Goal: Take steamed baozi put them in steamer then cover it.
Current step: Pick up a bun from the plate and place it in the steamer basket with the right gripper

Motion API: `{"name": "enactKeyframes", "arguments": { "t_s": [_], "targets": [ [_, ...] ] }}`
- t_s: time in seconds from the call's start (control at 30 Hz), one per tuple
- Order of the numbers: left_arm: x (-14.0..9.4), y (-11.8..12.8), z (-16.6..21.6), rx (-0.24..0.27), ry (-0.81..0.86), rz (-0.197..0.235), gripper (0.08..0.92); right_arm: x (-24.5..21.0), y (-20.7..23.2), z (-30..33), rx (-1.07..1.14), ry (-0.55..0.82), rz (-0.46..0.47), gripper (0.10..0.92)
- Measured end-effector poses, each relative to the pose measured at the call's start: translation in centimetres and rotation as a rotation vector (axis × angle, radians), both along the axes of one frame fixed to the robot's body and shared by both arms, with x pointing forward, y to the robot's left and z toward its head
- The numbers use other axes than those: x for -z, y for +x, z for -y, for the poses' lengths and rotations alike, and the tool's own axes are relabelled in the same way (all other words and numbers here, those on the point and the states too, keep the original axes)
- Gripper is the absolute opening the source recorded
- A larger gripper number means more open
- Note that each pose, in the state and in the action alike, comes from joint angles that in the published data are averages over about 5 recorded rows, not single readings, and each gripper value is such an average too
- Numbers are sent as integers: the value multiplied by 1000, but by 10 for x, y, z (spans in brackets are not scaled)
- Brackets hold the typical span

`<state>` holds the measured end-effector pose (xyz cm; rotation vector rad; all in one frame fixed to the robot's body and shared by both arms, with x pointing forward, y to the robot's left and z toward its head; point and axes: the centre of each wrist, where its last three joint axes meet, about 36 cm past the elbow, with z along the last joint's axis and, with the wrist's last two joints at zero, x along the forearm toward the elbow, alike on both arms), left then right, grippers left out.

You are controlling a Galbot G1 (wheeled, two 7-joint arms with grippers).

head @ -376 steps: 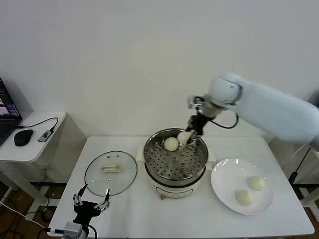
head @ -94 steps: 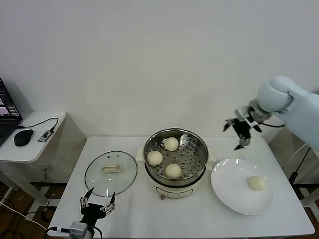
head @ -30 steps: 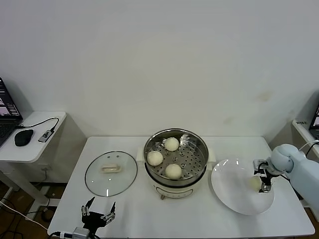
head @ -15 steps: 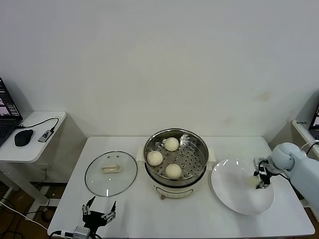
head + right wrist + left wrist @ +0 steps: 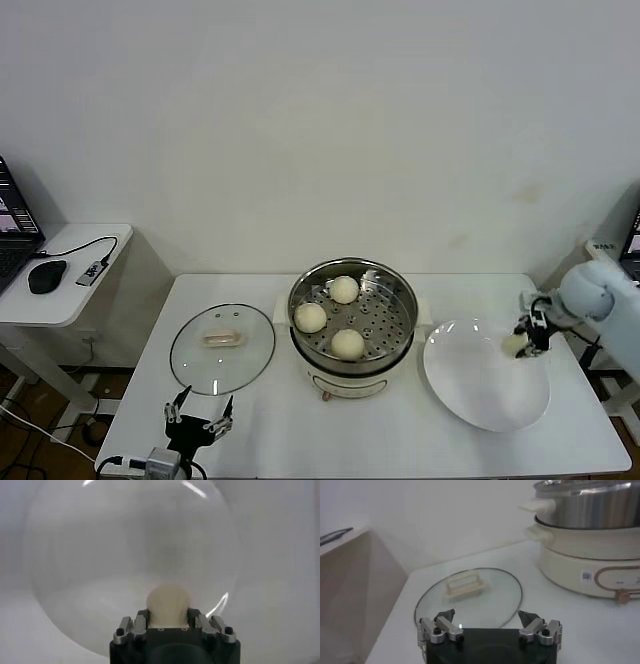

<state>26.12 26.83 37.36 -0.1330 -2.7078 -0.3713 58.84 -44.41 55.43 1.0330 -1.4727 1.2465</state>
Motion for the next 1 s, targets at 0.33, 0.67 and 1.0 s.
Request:
{"name": "enactKeyframes", "arguments": {
  "t_s": [0.33,0.67,1.0],
  "targets": [
    [-12,2,-5,-14,33,16,823,-87,26,-77,-68,112,37,492],
    [-25,2,-11,-34,29,47,823,-140,49,-176,-159,174,12,492],
    [-29,3,-12,-37,18,59,823,-139,62,-245,-212,151,-38,492]
  ]
}}
